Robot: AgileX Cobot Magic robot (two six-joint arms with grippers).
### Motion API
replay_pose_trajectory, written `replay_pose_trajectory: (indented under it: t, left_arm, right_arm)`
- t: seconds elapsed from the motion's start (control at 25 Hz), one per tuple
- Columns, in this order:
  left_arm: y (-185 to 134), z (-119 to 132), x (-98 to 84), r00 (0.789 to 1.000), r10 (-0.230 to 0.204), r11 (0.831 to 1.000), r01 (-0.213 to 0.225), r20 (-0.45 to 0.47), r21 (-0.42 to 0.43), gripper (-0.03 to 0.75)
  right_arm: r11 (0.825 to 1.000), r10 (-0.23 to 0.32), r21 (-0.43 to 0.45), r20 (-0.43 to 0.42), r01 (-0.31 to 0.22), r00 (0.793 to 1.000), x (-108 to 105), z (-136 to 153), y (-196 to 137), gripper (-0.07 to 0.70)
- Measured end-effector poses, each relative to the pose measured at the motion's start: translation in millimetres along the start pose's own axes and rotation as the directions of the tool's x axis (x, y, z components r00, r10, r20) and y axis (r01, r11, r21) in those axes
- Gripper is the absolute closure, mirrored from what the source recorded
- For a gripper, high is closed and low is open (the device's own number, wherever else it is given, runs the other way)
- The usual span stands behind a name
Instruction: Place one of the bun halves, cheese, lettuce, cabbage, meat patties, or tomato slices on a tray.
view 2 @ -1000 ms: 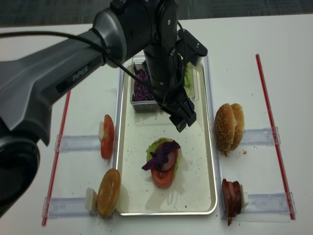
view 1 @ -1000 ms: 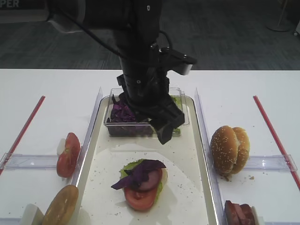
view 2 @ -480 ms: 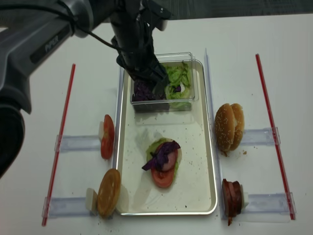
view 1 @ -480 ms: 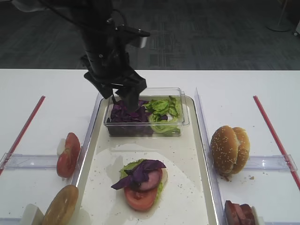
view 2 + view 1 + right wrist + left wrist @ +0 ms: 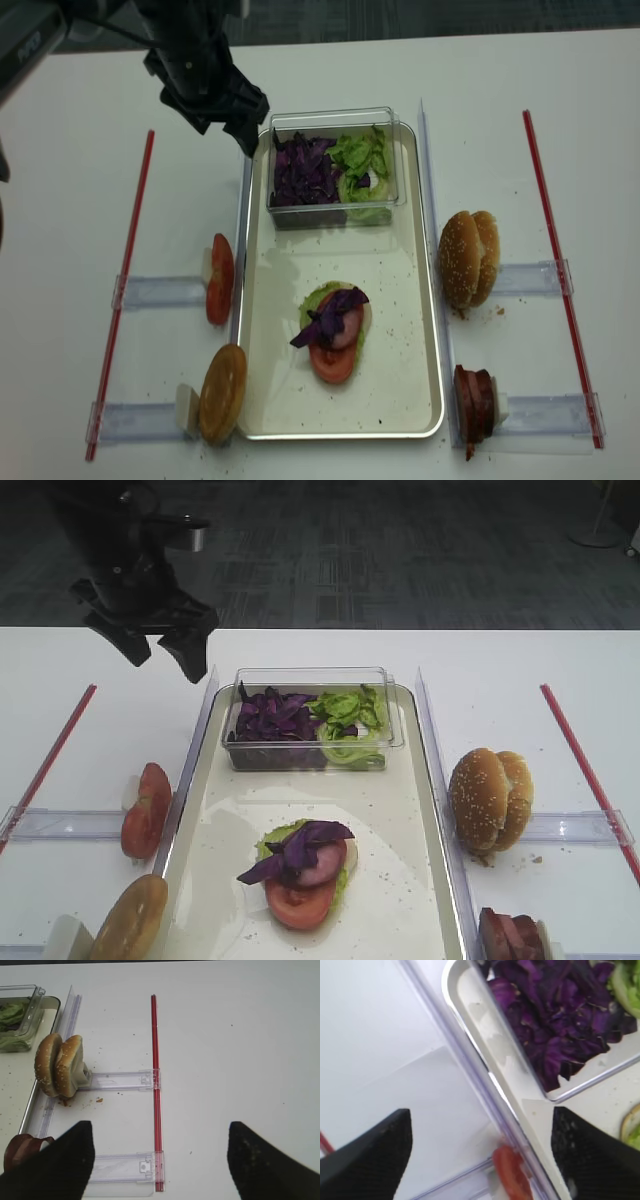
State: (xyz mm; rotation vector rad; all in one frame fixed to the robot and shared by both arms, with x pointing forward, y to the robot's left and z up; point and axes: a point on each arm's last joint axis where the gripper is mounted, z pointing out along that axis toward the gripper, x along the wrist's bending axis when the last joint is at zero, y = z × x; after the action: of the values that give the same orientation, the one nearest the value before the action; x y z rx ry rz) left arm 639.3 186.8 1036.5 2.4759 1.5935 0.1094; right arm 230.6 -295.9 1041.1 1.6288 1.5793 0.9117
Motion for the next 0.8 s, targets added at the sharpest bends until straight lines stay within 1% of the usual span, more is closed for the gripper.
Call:
replay_pose_trajectory:
  t: [0.2,0.32,0.48,0.56,0.8]
  left_arm:
    - [-7,-3,36.2,0.996,-0.087,0.996,0.087,-0.018,-0.005,0.189]
    - [-12,-5,54.5,0.991,-0.131,0.991,0.131,-0.027,-0.008,0.189]
    - [-17,-7,72.2,0.984,-0.175,0.985,0.174,-0.035,-0.011,0.189]
    - [-19,-7,77.4,0.982,-0.187,0.982,0.187,-0.038,-0.012,0.19]
    - [-20,-8,80.8,0.981,-0.182,0.983,0.182,-0.064,-0.006,0.19]
  right_arm:
    - [1.0,0.0,0.0,0.0,0.0,1.0,0,0,0,0.061]
    - [1.0,0.0,0.0,0.0,0.0,1.0,0,0,0,0.061]
    - [1.0,0.0,0.0,0.0,0.0,1.0,0,0,0,0.061]
    - [1.0,0.0,0.0,0.0,0.0,1.0,0,0,0,0.061]
    - [1.0,0.0,0.0,0.0,0.0,1.0,0,0,0,0.061]
